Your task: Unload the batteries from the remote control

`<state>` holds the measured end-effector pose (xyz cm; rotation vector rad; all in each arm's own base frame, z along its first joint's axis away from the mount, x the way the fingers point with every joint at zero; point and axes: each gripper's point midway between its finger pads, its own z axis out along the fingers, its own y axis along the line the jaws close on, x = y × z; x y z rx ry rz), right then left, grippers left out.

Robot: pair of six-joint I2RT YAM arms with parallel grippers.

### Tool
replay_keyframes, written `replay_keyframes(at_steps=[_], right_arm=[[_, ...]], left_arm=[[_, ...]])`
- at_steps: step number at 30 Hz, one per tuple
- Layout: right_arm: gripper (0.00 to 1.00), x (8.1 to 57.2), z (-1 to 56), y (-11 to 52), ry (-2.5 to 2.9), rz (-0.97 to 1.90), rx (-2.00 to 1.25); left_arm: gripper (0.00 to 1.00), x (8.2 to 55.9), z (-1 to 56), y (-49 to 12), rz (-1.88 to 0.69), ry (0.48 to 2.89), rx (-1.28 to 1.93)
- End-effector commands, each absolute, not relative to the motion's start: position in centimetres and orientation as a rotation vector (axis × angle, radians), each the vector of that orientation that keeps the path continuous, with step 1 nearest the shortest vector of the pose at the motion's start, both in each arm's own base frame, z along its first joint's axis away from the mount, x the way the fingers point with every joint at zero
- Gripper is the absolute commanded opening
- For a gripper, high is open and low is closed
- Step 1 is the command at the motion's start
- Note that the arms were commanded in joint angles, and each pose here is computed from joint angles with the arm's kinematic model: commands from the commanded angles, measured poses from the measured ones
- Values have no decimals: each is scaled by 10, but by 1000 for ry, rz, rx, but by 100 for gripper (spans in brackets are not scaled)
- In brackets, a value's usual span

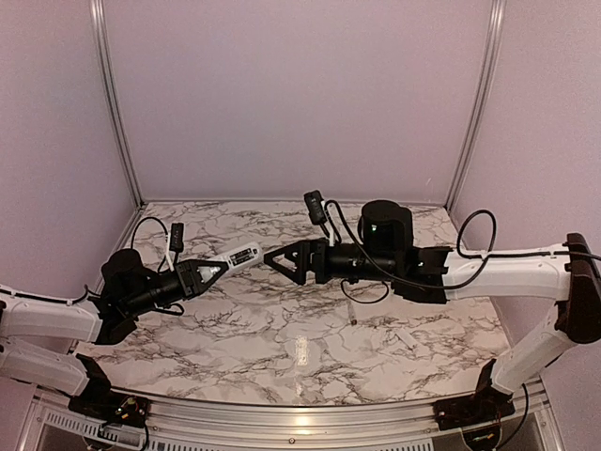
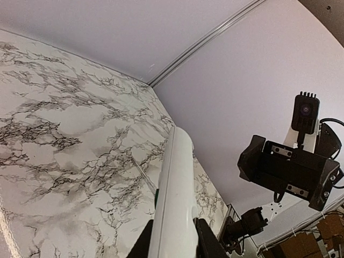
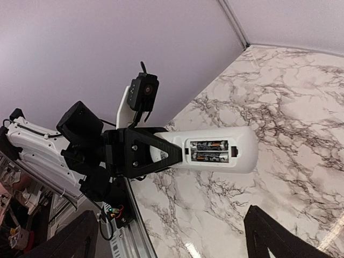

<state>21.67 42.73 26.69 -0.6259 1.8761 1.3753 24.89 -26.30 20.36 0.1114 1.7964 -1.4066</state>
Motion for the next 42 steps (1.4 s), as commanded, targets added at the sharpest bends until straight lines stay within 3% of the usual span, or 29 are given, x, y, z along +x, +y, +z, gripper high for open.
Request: replay_keyframes(at_steps=[1,14,33,42], right_arm=[[93,244,235,387,1981,1028,-503],[94,263,198,313,2052,613,-348],[96,261,179,289,2060,510,-334],[97,258,178,281,2056,505,-323]], left_arm=[[0,256,209,-260,-1348,1795,98],[0,273,168,-285,-1392,1928,75],[0,244,89,-358,-1610,2090,90],[0,238,64,-372,-1596,2168,94]])
